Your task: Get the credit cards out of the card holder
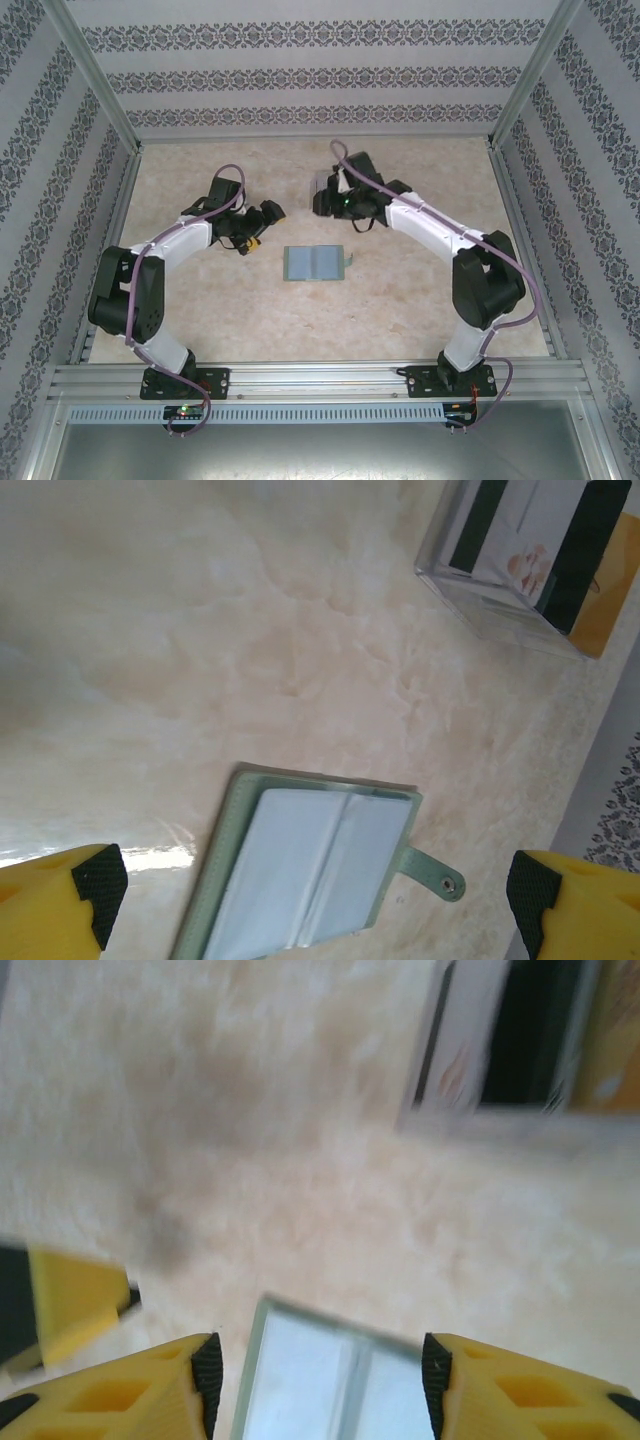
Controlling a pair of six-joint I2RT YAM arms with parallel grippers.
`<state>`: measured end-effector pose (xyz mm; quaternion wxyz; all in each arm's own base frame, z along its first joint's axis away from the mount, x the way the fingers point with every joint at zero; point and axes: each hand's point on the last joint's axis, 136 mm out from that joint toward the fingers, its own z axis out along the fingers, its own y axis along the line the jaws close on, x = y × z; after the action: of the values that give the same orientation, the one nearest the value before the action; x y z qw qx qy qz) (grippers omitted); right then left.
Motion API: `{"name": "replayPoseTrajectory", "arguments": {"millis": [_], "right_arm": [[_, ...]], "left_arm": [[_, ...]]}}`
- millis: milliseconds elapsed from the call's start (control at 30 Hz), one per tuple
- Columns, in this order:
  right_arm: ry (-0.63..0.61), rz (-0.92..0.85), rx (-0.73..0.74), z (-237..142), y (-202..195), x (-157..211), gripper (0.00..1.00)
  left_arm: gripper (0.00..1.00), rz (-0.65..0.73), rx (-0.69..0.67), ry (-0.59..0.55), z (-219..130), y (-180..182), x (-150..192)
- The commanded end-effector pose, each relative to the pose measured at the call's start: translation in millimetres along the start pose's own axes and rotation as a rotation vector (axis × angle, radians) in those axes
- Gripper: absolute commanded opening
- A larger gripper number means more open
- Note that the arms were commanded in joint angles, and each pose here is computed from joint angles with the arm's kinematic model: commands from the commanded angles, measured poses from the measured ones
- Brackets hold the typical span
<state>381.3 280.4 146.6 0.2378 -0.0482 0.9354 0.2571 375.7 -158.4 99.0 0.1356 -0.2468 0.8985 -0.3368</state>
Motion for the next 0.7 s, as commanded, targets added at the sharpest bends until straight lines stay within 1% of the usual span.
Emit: {"name": "replayPoseTrajectory", "arguments": {"millis": [0,100,200,267,400,433,567,667], "right_arm": [[0.116,-0.029,0.091,9.5,-4.8,52.0,0.59],[0.168,-0.045,0.111,21.8,5.3,79.9,0.61],[0.202,-0.072,0.136,36.5,13.0,97.5,0.64],[0.223,-0.091,0.160,46.0,15.0,104.3,0.65],[0.259,-0.132,0.242,59.9,6.2,111.6,0.66],[0.270,-0.138,0.261,62.2,2.8,113.8,0.66],[0.300,-0.148,0.324,65.4,-11.0,119.9,0.60],[0.308,-0.158,0.361,65.5,-18.9,120.8,0.58]], "left_arm": [[0.99,0.025,-0.068,-0.018,-14.7,16.3,-0.6],[0.99,0.029,-0.093,-0.023,-18.3,21.8,-1.8],[0.99,0.024,-0.104,-0.021,-19.7,25.0,-2.0],[0.99,0.019,-0.106,-0.022,-20.6,26.4,-2.2],[0.99,0.010,-0.107,-0.024,-23.4,28.6,-2.0],[0.99,0.009,-0.106,-0.022,-23.9,29.2,-1.3],[1.00,0.023,-0.067,0.009,-22.2,23.8,3.8],[0.99,0.022,-0.068,0.022,-19.0,25.7,5.4]]}}
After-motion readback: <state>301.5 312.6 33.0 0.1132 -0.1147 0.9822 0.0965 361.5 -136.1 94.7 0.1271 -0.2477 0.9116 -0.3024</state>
